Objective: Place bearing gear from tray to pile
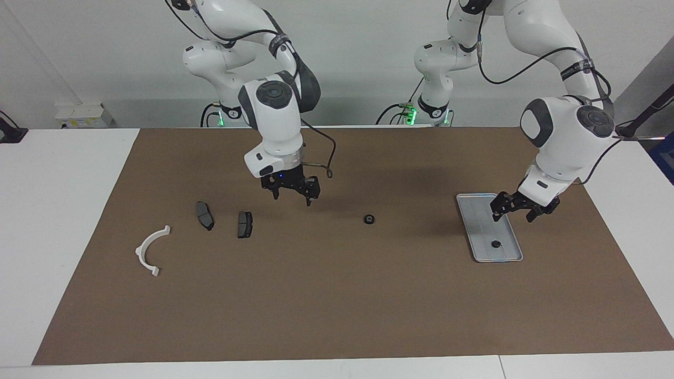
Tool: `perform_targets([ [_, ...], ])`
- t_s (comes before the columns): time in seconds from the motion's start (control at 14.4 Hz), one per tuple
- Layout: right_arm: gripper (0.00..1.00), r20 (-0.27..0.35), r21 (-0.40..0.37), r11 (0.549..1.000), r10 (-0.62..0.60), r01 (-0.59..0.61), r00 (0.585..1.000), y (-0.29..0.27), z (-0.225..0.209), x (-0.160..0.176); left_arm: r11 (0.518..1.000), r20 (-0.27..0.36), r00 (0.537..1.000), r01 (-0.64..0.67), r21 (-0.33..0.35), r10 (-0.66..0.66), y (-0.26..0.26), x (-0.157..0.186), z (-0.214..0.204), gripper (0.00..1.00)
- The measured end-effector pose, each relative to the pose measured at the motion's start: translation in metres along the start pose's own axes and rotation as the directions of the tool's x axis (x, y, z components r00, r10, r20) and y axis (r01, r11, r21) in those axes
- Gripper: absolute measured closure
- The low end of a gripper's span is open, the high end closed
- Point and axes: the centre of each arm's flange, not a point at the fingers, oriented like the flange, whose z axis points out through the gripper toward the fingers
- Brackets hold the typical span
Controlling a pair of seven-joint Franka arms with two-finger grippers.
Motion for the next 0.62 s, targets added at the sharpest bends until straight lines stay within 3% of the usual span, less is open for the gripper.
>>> perform_targets([
  [0.35,0.00,-0.010,0.022,0.999,0.036,-0.036,0.999,-0.046,0.011,-0.023,1.000,-0.030,1.000,-0.004,-0.005,0.004,-0.025,0.004,0.050,0.00],
  [0.62,0.00,-0.015,0.034,0.998,0.050,-0.050,0.999,-0.082,0.018,-0.030,1.000,-0.035,0.999,-0.005,-0.007,0.005,-0.028,0.002,0.066,0.00],
])
